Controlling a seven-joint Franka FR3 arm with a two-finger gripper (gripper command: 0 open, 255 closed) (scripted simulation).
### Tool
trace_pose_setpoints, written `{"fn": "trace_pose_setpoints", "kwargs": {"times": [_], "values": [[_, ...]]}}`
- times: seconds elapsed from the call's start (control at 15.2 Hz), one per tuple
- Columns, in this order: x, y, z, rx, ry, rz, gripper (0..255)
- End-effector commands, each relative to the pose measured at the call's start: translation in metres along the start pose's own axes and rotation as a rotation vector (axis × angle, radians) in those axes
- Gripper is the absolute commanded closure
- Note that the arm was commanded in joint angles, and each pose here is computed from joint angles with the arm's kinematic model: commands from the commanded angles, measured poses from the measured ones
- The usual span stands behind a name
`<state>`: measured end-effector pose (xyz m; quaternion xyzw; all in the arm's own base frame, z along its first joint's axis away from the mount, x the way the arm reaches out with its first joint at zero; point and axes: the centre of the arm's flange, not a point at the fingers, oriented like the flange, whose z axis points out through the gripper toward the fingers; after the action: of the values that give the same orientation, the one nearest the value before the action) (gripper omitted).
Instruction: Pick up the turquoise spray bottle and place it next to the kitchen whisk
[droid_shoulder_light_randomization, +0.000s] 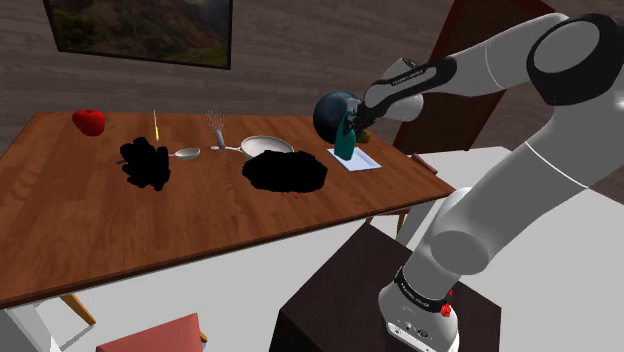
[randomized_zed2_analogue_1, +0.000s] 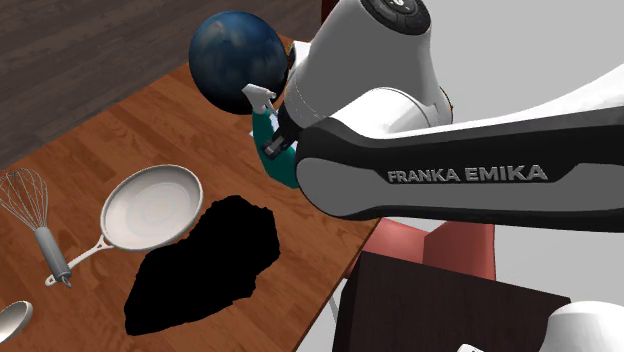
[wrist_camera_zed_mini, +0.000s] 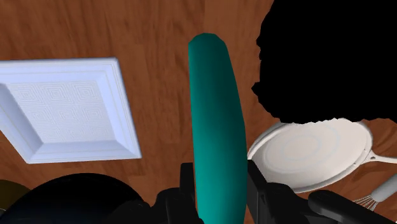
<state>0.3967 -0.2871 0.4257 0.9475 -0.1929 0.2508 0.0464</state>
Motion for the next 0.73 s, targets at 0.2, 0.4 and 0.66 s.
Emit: {"fn": "trace_pose_setpoints", "kwargs": {"times": [0.2,0.4,0.66], "values": [[0.013,-0.001,-0.023,0.0,0.0,0.0,255],[0.02,-0.001,-0.037,0.0,0.0,0.0,255],[0.031,-0.001,-0.055,0.0,0.0,0.0,255]]}}
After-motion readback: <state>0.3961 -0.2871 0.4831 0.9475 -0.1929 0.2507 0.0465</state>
